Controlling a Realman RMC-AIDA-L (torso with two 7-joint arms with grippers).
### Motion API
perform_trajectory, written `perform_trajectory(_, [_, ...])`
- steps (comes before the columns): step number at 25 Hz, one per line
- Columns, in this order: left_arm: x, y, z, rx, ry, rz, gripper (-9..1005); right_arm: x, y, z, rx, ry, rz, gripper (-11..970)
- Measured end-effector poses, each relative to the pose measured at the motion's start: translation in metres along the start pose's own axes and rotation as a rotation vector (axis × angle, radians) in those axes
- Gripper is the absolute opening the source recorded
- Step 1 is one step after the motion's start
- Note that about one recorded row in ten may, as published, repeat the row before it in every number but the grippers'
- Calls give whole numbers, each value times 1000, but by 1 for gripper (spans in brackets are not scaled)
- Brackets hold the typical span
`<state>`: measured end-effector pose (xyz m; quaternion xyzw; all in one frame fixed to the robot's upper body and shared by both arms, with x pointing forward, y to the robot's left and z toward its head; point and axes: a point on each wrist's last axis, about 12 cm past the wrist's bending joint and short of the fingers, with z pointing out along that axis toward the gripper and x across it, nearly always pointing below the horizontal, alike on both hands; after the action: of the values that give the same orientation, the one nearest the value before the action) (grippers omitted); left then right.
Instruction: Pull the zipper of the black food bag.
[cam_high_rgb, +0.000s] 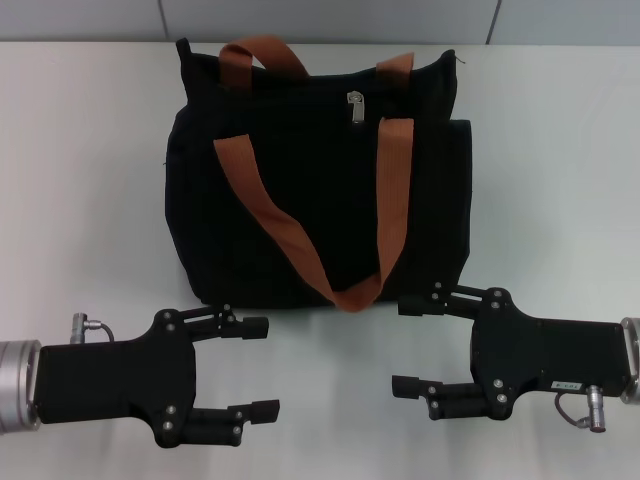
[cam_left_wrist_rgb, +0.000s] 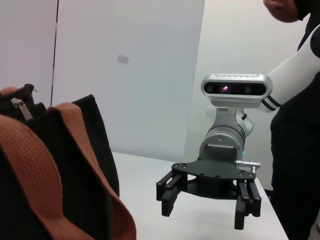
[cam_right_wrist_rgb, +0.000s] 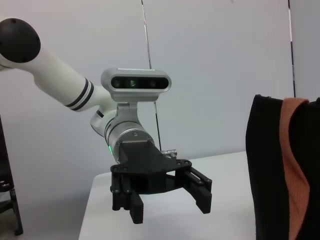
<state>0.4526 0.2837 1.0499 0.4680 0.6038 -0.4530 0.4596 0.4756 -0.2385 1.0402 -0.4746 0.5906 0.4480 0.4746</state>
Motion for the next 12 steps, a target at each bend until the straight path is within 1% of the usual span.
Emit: perform_trajectory(12, [2,-2,-1,1,4,-3,802,-1,-1,0,2,-3,-1,813])
